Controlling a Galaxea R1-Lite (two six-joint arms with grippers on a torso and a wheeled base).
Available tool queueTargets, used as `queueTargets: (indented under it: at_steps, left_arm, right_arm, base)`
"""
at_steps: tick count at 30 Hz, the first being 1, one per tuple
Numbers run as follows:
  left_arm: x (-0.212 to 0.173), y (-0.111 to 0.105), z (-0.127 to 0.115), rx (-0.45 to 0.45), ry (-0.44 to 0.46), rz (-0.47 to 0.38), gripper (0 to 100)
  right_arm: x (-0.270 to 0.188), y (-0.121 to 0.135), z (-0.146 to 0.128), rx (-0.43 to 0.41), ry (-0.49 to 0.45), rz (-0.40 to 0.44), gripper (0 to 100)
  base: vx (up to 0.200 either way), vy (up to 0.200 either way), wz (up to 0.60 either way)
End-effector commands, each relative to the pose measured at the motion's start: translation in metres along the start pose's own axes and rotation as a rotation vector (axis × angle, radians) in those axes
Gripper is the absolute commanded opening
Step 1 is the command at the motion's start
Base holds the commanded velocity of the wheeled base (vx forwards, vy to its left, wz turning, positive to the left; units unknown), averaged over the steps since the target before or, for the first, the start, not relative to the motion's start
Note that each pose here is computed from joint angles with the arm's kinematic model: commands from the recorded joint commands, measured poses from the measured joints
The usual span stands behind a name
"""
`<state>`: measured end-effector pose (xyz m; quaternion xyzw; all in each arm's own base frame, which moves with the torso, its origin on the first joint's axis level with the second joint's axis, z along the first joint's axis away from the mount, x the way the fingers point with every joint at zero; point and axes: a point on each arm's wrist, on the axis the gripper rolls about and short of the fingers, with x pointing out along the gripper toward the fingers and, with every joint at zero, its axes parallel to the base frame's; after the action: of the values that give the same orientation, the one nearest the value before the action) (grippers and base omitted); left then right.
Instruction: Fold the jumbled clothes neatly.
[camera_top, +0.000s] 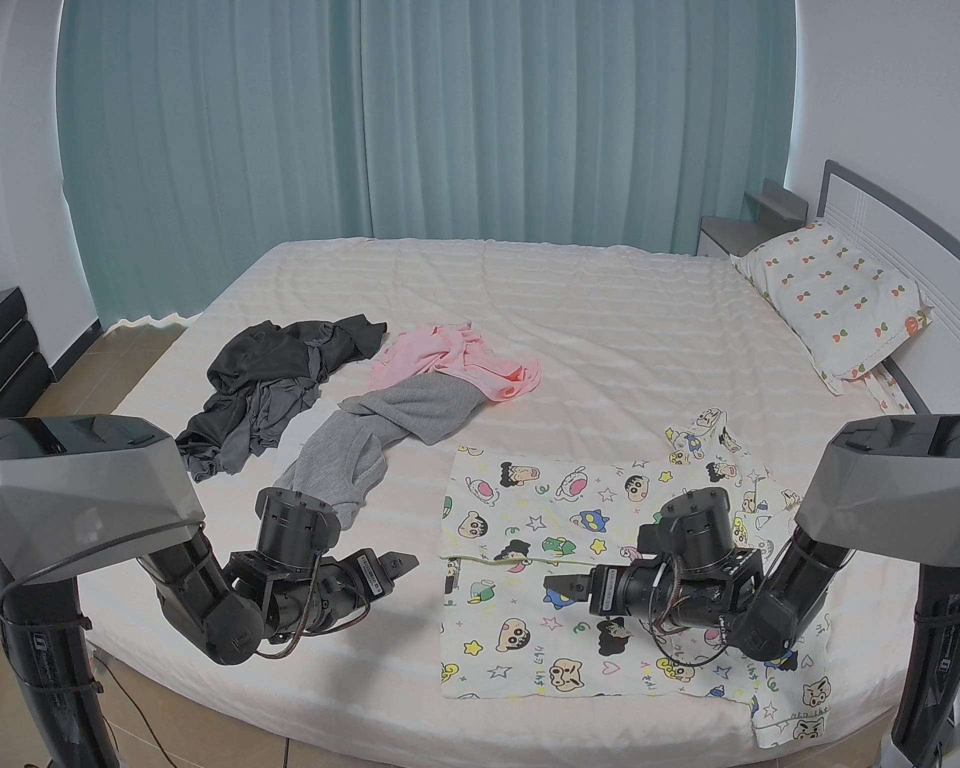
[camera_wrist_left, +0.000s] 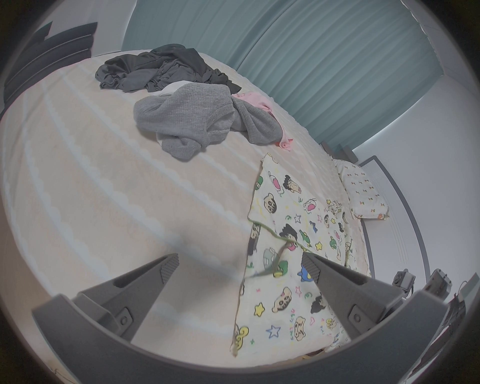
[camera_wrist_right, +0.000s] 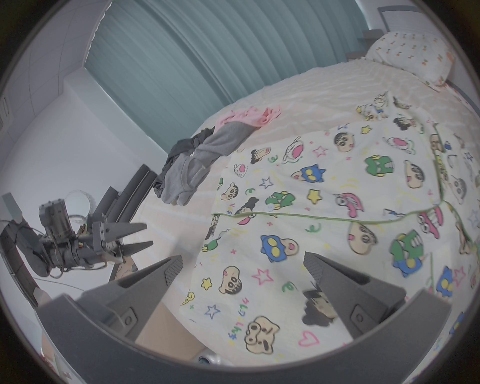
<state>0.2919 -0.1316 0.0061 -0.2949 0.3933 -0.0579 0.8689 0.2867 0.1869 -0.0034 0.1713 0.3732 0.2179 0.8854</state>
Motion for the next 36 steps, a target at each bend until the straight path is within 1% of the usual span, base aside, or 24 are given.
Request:
queueTargets:
  at_steps: [1,4,6,9,14,15,17,18,21,26,27,33,34,36]
  left_arm:
    - [0.000,0.001,-0.002,0.001,0.006,0.005,100]
    - [-0.001,0.000,-0.002,0.003,-0.001,0.010,100]
    - [-0.001,0.002,-0.003,0.001,-0.013,0.028,100]
    - [-0.001,0.002,-0.003,0.000,-0.024,0.040,100]
    - [-0.002,0.003,-0.003,0.000,-0.022,0.041,100]
    - [-0.002,0.003,-0.003,-0.001,-0.021,0.044,100]
    - [-0.003,0.004,-0.003,-0.002,-0.024,0.043,100]
    - [-0.003,0.003,-0.003,-0.003,-0.030,0.035,100]
    - [-0.004,0.002,-0.003,0.001,-0.040,0.022,100]
    - [-0.004,0.003,-0.003,0.001,-0.043,0.022,100]
    - [-0.004,0.004,-0.004,0.001,-0.044,0.027,100]
    - [-0.004,0.004,-0.004,0.001,-0.044,0.027,100]
    - [-0.004,0.004,-0.004,0.001,-0.044,0.027,100]
    - [-0.004,0.004,-0.004,0.001,-0.044,0.030,100]
  right_arm:
    - [0.018,0.006,-0.016,-0.023,0.055,-0.007,100]
    - [0.032,0.014,-0.014,-0.033,0.060,-0.023,100]
    - [0.040,0.024,-0.017,-0.050,0.091,-0.036,100]
    - [0.054,0.036,-0.018,-0.068,0.110,-0.055,100]
    - [0.067,0.048,-0.021,-0.086,0.126,-0.057,100]
    - [0.072,0.052,-0.025,-0.095,0.140,-0.059,100]
    - [0.075,0.053,-0.026,-0.099,0.144,-0.067,100]
    - [0.080,0.054,-0.029,-0.106,0.148,-0.088,100]
    - [0.087,0.056,-0.029,-0.110,0.154,-0.108,100]
    - [0.094,0.058,-0.026,-0.113,0.144,-0.135,100]
    - [0.098,0.058,-0.025,-0.119,0.141,-0.166,100]
    - [0.100,0.058,-0.025,-0.121,0.159,-0.182,100]
    - [0.101,0.056,-0.028,-0.124,0.176,-0.195,0]
    - [0.099,0.055,-0.029,-0.127,0.184,-0.202,0]
  base:
    - [0.000,0.000,0.00]
    - [0.000,0.000,0.00]
    - [0.000,0.000,0.00]
    - [0.000,0.000,0.00]
    - [0.000,0.000,0.00]
    - [0.000,0.000,0.00]
    - [0.000,0.000,0.00]
    - [0.000,0.000,0.00]
    - [0.000,0.000,0.00]
    - [0.000,0.000,0.00]
    - [0.000,0.000,0.00]
    - [0.000,0.000,0.00]
    - [0.000,0.000,0.00]
    - [0.000,0.000,0.00]
